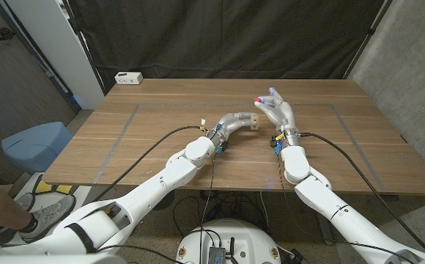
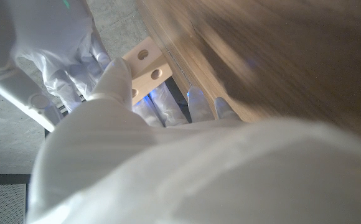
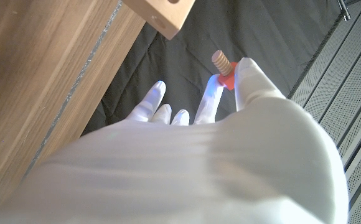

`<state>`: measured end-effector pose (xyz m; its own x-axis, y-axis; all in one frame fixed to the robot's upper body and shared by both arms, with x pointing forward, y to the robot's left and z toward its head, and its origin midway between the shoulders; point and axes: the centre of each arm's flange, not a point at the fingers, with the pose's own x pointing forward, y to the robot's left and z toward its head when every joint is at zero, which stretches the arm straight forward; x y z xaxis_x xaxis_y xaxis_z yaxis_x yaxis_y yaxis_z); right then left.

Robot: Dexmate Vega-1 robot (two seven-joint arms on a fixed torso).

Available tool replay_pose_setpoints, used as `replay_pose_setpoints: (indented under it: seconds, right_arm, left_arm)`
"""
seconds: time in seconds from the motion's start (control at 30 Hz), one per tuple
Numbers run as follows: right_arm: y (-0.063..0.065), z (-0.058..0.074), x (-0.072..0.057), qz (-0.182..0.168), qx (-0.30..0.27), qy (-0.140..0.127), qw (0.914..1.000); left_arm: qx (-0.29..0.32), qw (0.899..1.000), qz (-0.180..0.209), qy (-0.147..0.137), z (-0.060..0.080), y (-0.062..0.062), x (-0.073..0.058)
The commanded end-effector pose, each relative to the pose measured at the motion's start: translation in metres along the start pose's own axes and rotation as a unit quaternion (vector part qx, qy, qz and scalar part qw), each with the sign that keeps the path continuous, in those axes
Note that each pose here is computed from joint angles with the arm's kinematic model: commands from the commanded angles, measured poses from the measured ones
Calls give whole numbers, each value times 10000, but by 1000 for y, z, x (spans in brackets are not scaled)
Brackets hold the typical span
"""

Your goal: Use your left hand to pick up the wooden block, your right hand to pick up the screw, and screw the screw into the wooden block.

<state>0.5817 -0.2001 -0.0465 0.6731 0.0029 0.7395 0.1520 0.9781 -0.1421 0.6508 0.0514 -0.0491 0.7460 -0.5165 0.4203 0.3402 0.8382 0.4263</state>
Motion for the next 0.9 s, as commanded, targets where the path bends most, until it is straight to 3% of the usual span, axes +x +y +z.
replay_pose_setpoints:
  seconds: [0.03,0.9]
  right_arm:
    - [1,-2,-3,13,-28,25,10000]
    - [0,-13,-6,35,49,113,9999]
  left_arm:
    - [30,10000,-12,-9,1,1,1]
    - [70,10000,-37,2,2,-2,2]
